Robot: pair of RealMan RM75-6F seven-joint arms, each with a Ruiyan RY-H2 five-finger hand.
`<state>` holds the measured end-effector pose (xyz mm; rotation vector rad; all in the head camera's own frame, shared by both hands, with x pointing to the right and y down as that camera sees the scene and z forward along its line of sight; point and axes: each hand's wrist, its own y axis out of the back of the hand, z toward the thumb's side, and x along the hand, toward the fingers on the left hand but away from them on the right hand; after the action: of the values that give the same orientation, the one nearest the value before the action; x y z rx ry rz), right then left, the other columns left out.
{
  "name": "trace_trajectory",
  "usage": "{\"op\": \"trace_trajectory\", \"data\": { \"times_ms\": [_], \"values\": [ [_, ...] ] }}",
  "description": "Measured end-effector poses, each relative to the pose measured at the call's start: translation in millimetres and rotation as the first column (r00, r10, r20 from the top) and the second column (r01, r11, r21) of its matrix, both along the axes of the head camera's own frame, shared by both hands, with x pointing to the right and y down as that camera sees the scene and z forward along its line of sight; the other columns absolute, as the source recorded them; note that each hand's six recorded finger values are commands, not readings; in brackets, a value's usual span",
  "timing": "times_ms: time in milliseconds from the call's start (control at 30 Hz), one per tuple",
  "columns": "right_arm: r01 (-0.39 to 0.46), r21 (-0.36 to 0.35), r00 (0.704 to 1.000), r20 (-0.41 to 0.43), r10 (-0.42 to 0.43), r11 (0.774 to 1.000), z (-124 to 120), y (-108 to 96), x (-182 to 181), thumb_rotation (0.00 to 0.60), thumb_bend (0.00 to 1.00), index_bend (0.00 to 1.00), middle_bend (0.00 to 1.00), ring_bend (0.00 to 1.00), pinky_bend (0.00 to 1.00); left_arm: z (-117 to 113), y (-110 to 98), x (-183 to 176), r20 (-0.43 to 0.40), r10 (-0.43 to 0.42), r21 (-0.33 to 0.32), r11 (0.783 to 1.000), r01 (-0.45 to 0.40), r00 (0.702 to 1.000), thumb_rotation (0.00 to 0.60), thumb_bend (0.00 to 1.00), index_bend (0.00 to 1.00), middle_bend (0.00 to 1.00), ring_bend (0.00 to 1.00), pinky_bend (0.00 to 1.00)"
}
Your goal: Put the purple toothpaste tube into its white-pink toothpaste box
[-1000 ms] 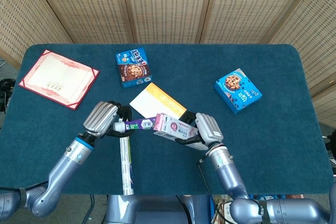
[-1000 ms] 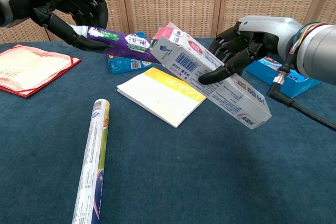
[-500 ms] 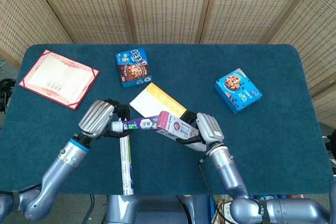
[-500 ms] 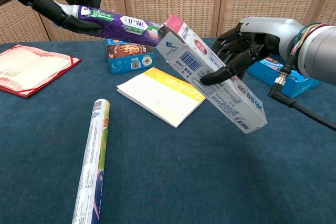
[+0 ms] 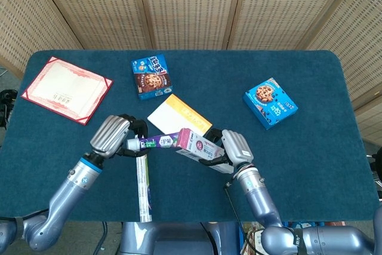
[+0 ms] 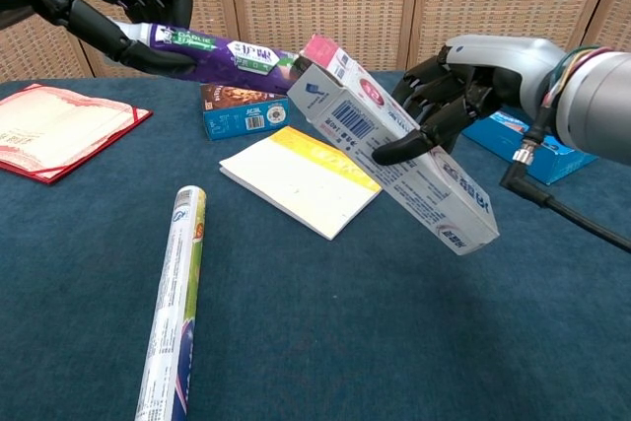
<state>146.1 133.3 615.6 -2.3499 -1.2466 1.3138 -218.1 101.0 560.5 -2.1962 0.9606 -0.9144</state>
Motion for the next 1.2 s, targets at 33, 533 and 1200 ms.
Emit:
{"op": "trace_trajectory", "data": {
  "times_ms": [33,533,1200],
  "values": [
    [-0.001,0.0,1.0,0.0,0.001,1.0,-0.1,-0.2,0.0,0.6,0.0,0.58,0.51,0.41,0.5,1.2,0.6,0.6,0.0,0.001,-0.003,1.0,-0.001,1.0,0.6,0.36,0.88,0.69,0.54,0.47],
    [0.007,-0.002,1.0,0.014,-0.007,1.0,-3.0,0.9,-4.5,0.6,0.0,0.58,0.5,0.41,0.5,3.5,4.8,15.2,-0.032,0.015,-0.007,1.0,-0.016,0.999,0.6,0.36,0.88,0.69,0.54,0.47],
    [0.038,0.001,0.998,0.051,-0.038,0.999,-6.2,3.1,-11.0,0.6,0.0,0.58,0.5,0.41,0.5,12.9,8.1,34.4,-0.02,0.021,-0.01,1.0,-0.021,1.0,0.6,0.36,0.88,0.69,0.54,0.47]
  ]
}}
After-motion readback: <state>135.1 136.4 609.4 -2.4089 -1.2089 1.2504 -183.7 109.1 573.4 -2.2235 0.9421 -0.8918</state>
